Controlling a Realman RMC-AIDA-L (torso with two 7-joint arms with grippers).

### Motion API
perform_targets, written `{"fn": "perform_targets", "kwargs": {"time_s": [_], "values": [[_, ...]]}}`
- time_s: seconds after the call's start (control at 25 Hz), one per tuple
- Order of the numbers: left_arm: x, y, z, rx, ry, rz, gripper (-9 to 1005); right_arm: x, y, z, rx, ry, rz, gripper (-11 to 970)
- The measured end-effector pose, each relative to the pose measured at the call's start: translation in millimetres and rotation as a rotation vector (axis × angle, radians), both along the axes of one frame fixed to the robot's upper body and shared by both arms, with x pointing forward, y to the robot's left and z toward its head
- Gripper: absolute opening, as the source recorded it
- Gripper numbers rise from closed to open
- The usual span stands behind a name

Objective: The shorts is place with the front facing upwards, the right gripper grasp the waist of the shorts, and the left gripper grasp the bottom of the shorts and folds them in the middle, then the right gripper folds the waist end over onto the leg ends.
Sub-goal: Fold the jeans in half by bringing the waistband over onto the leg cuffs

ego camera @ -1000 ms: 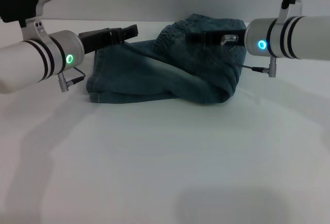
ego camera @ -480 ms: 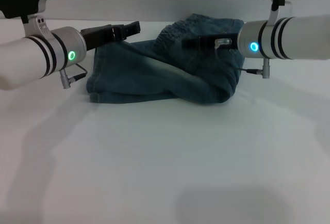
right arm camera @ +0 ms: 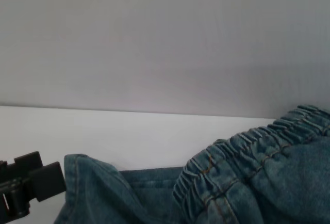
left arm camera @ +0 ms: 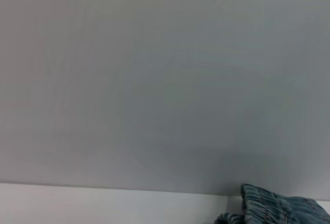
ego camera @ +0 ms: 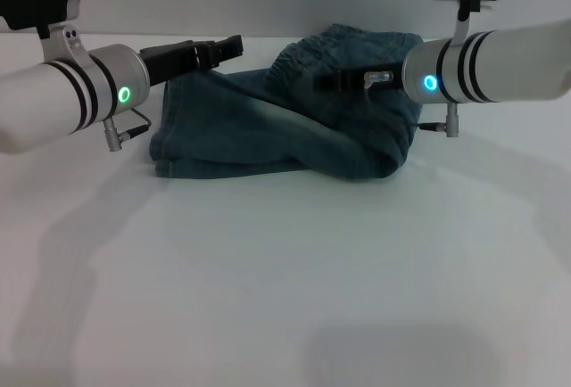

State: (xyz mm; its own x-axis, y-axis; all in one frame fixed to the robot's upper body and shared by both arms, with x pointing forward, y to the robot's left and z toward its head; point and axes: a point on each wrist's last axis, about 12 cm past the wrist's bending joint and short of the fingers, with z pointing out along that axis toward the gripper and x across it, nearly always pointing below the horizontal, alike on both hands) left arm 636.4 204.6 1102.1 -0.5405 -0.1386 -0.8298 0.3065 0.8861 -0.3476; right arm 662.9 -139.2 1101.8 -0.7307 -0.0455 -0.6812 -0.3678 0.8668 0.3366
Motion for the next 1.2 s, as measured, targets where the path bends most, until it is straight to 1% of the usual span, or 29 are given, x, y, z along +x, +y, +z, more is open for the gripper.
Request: {"fn": "perform_targets", "kwargs": {"time_s": [0.08,0.32,0.64,0.84,1.08,1.2], "values": [[0.3,1,0.2,-0.001,-0.001,0.004,827,-0.1,-2,-0.1,0.006,0.002,-0.009,601],[-1.2,4,-1.7,0.001,0.002,0.007,827,-0.1,-8,-2.6,0.010,0.006,-0.033,392],[-0.9,5,-2.1,0.003,0.003,0.010,827,-1.0,-10,-4.1,0.009,0.008,-0.038,-3],[-1.4,7,-2.8,0.007,0.001,0.014,827,-2.2,-14,-4.4,0.016,-0.002,-0.047,-2],[-5.4,27,-1.9,0.001,-0.028,0.079,827,-5.7,-18,6.1,0.048,-0.062,-0.039,0],[-9.0,36,-1.8,-0.006,-0.036,0.106,827,-7.2,-18,12.4,0.060,-0.092,-0.032,23]]}}
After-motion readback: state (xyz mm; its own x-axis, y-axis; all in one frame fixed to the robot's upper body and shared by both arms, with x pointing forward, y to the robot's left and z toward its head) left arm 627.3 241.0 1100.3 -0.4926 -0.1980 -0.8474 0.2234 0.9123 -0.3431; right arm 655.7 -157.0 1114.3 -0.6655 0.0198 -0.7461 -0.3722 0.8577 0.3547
